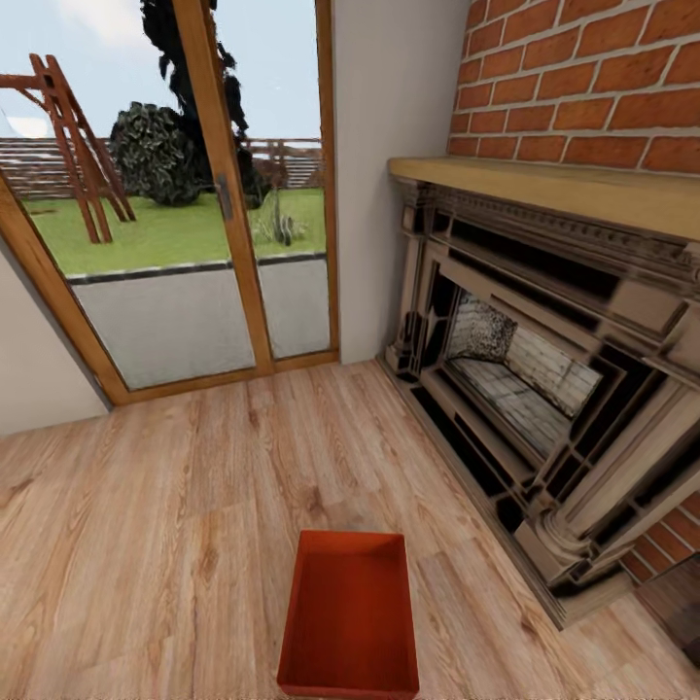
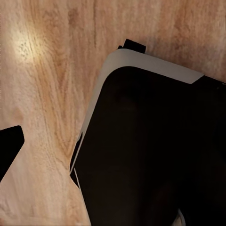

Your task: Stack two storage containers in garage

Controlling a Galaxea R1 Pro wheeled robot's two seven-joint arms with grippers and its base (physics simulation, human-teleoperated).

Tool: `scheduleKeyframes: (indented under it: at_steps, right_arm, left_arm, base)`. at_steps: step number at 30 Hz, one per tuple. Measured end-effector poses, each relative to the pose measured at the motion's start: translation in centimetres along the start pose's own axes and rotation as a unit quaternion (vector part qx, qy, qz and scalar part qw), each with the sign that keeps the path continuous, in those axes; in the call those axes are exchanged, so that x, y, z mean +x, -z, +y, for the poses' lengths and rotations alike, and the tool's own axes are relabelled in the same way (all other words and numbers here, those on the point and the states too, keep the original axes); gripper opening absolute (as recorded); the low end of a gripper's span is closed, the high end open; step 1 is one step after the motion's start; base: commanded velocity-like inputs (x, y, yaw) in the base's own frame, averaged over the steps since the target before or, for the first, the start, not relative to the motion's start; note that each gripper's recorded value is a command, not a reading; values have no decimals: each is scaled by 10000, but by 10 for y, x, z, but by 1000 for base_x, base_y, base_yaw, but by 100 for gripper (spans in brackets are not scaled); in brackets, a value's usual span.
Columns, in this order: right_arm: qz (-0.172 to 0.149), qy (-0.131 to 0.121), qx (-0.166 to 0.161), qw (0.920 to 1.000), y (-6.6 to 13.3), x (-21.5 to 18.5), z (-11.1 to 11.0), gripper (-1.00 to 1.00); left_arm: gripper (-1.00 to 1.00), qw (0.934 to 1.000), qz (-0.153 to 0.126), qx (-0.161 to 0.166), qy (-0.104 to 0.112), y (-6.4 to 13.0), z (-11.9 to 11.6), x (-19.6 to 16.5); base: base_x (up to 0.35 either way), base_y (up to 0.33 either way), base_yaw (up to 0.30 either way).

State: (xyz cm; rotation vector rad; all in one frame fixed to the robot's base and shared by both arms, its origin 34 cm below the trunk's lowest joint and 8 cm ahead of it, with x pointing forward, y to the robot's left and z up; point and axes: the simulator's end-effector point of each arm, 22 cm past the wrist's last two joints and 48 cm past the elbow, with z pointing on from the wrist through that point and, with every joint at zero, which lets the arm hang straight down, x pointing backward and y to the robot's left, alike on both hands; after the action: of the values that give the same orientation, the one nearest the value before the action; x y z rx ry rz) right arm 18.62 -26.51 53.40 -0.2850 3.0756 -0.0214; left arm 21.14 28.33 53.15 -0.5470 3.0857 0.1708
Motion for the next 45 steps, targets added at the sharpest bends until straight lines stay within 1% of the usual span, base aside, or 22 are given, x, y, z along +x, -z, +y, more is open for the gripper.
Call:
scheduleKeyframes:
  at_steps: [15, 36, 45]
  right_arm:
    - [119, 0, -22, 9999, -1, 9, 2, 100]
    - [279, 2, -52, 9996, -29, 20, 4, 100]
    - [348, 2, -65, 9994, -29, 26, 5, 100]
  left_arm:
    - [100, 9999, 119, -33, 8, -2, 1, 10]
    - [100, 9996, 272, -88, -14, -31, 1, 20]
    - [100, 9994, 336, -119, -20, -32, 4, 25]
  base:
    - [0, 0, 0]
    - [0, 0, 0]
    - [0, 0, 0]
